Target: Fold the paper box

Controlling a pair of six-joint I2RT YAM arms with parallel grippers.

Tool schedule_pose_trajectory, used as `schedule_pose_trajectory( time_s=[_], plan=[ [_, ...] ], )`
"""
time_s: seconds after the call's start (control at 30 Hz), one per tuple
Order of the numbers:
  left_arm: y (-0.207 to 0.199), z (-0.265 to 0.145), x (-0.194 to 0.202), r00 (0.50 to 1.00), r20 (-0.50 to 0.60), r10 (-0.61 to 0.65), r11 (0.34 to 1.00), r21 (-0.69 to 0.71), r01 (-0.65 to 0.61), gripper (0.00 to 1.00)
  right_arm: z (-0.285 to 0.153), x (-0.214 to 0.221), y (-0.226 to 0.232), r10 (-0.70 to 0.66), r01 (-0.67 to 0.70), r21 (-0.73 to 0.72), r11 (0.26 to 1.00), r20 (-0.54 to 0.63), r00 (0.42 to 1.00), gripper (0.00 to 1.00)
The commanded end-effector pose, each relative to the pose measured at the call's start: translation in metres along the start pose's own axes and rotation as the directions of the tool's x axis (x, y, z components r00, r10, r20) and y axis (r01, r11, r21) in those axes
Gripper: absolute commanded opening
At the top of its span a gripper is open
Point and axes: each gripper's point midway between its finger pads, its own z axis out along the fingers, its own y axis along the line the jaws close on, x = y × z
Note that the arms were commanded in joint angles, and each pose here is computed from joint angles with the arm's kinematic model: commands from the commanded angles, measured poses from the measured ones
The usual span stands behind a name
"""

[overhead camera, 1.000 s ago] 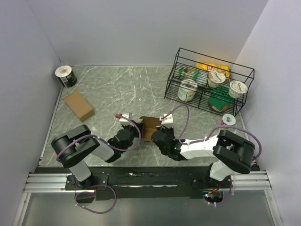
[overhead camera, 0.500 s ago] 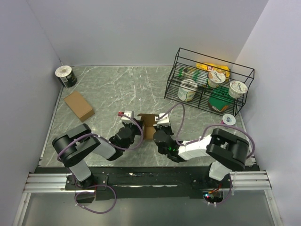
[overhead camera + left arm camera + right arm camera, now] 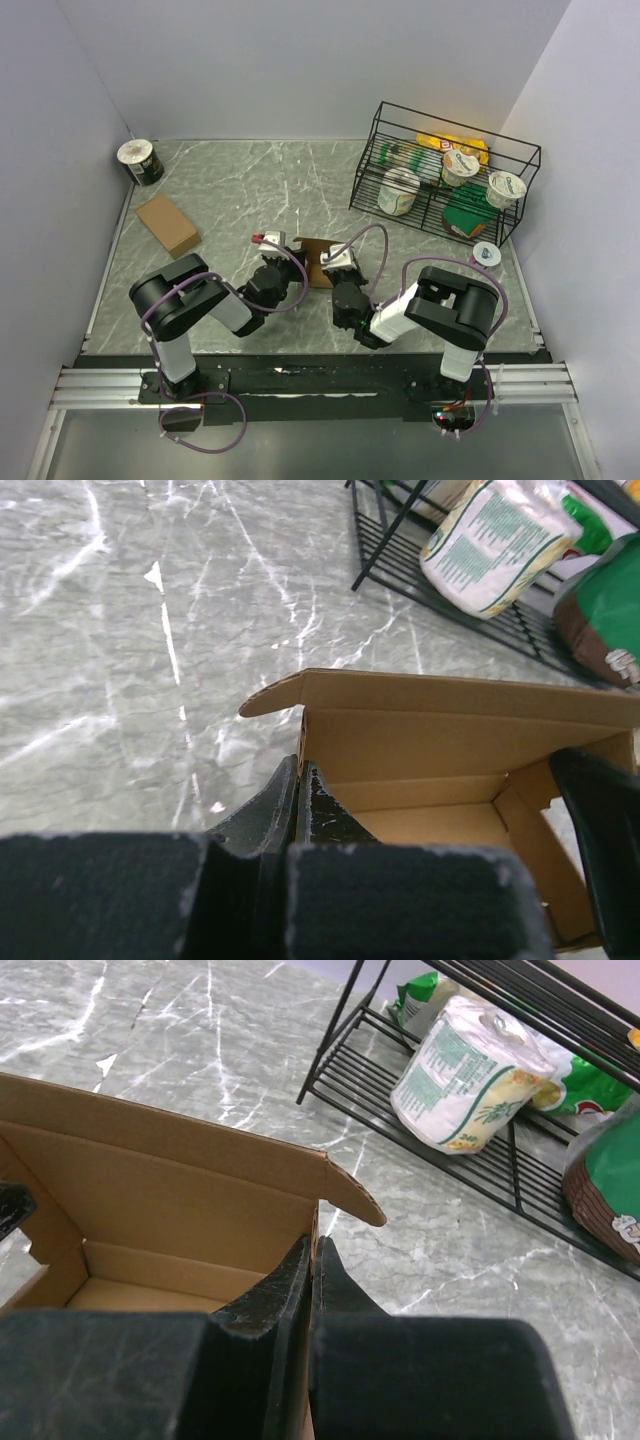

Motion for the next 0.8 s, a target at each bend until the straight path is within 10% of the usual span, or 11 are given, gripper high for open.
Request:
schedule_pose_trajectory(
  time_s=[0.0, 0.77],
  plan=[
    [-0.060, -0.004, 0.007, 0.993, -0.058, -0.105, 0.965, 0.236, 0.116, 0.01, -0.004, -0.047, 0.021, 0.270, -0.255, -0.125, 0.959, 0.128, 0.954, 0.00],
    [-0.052, -0.047, 0.061, 0.982, -0.187, -0.014, 0.961, 0.268, 0.065, 0.01, -0.023, 0.033, 0.036, 0.286, -0.312, -0.145, 0.939, -0.175, 0.942, 0.00]
  ],
)
